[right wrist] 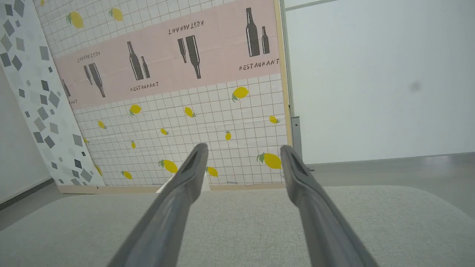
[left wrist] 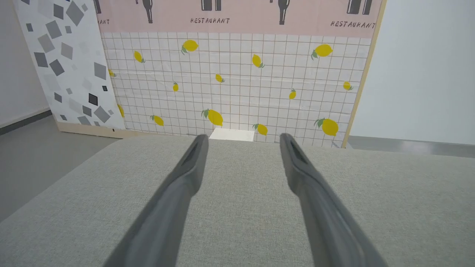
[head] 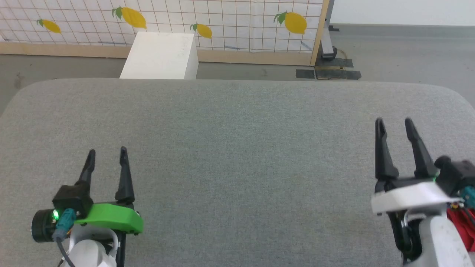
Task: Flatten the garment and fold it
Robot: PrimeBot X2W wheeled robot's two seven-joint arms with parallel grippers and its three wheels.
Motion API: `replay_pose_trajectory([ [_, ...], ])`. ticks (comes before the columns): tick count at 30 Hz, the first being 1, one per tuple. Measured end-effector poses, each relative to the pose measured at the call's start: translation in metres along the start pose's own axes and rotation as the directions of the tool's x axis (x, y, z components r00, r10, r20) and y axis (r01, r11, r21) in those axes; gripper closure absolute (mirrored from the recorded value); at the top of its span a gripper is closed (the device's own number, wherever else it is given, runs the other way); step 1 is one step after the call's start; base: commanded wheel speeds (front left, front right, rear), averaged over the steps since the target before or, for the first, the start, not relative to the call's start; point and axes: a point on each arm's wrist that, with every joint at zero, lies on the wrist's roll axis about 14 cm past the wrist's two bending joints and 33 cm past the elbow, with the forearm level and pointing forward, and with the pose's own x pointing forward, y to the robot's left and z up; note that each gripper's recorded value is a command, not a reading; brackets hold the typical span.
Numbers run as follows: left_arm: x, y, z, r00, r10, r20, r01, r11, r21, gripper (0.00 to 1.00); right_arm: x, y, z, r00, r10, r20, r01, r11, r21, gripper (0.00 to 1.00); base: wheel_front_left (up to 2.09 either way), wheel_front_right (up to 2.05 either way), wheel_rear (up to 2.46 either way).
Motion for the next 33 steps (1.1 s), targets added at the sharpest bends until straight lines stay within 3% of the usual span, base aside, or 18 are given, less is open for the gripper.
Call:
replay_pose_trajectory([
  [5, -0.001, -0.005, -0.003, 1.000, -0.009, -0.009, 0.009, 0.999, 0.042, 0.00, -0.019, -0.005, -0.016, 0.998, -0.017, -0.057, 0.016, 1.000, -0.006, 0.00, 0.00, 0.00, 0.00],
  [31, -0.014, -0.019, -0.036, 0.993, -0.036, -0.110, 0.037, 0.999, 0.006, 0.00, -0.049, -0.014, -0.052, 0.982, -0.050, -0.181, 0.049, 0.999, -0.008, 0.00, 0.00, 0.00, 0.00],
  [32, -0.014, -0.019, -0.036, 0.993, -0.036, -0.110, 0.036, 0.999, 0.002, 1.00, -0.050, -0.014, -0.052, 0.982, -0.051, -0.183, 0.050, 0.999, -0.008, 1.00, 0.00, 0.00, 0.00],
  [33, -0.014, -0.019, -0.036, 0.993, -0.036, -0.110, 0.037, 0.999, 0.002, 1.00, -0.050, -0.014, -0.052, 0.982, -0.051, -0.183, 0.050, 0.999, -0.008, 1.00, 0.00, 0.00, 0.00],
])
